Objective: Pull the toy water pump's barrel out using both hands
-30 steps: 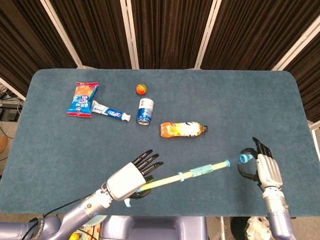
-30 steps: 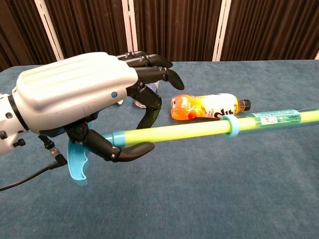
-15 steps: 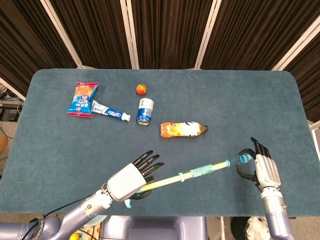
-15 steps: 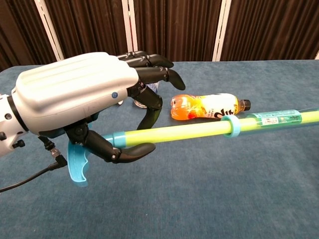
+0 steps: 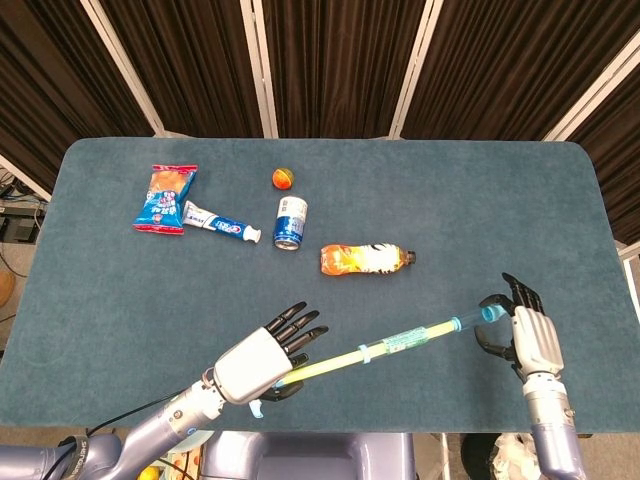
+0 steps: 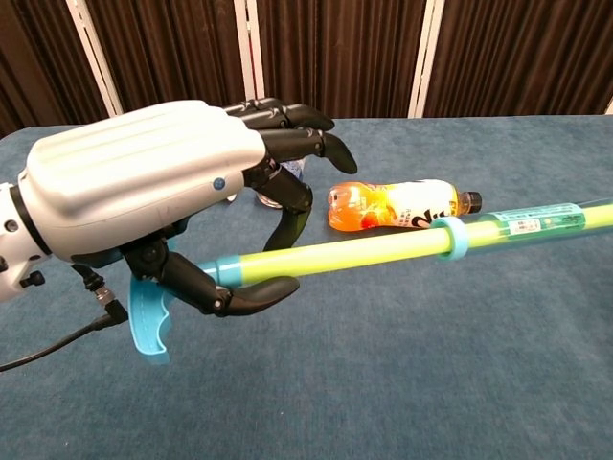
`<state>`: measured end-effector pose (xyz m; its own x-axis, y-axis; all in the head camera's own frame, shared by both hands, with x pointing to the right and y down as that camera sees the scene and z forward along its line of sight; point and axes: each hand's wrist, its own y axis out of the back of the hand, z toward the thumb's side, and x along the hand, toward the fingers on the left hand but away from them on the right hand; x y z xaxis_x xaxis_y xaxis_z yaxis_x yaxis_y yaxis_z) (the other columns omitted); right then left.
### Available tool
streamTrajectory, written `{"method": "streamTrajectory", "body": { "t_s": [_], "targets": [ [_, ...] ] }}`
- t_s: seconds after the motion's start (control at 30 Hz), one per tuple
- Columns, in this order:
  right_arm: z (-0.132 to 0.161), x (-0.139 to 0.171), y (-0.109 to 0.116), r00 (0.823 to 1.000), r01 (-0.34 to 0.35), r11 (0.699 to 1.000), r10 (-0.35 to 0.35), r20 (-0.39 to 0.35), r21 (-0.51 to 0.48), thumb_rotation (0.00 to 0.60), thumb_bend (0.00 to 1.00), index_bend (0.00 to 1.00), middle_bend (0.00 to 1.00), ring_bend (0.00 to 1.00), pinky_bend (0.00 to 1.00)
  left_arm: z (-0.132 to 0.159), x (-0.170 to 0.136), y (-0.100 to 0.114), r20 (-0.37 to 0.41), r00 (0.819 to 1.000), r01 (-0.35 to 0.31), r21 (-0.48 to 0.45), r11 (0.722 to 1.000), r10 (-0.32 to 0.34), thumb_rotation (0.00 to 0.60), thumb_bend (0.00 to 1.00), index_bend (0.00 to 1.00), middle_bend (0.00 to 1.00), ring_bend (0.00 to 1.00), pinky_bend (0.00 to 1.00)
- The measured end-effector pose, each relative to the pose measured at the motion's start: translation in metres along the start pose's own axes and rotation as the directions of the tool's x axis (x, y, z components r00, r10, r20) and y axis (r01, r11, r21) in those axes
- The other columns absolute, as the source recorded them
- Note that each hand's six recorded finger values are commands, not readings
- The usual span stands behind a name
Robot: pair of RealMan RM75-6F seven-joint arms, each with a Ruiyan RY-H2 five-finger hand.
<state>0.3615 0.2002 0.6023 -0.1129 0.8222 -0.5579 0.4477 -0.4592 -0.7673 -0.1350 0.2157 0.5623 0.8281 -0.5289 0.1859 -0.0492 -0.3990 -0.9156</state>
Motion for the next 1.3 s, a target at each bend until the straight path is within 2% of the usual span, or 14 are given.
{"method": "streamTrajectory", "body": {
  "t_s": [0.43,0.93,1.3],
  "targets": [
    [-0.021,-0.005,0.013,0.998,0.041,0.999,-0.041,0.039,0.014,0.6,0.45,0.75,0.11,0.01,0.0,0.0,-0.003,-0.001,0.002,1.0,0.005,-0.003,1.0,-0.005,0.6,0.39,0.63,0.13,0.0,0.05],
    [-0.043,-0.011,0.028,0.993,0.075,0.997,-0.077,0.088,0.026,0.6,0.45,0.77,0.11,0.02,0.0,0.002,-0.008,0.001,0.013,1.0,0.006,-0.002,1.0,-0.006,0.6,0.39,0.63,0.13,0.0,0.05],
    [-0.057,-0.016,0.04,0.986,0.103,0.994,-0.106,0.132,0.03,0.6,0.45,0.78,0.11,0.02,0.0,-0.009,-0.018,0.005,-0.001,1.0,0.01,0.013,1.0,-0.01,0.6,0.39,0.63,0.13,0.0,0.05]
  ]
}}
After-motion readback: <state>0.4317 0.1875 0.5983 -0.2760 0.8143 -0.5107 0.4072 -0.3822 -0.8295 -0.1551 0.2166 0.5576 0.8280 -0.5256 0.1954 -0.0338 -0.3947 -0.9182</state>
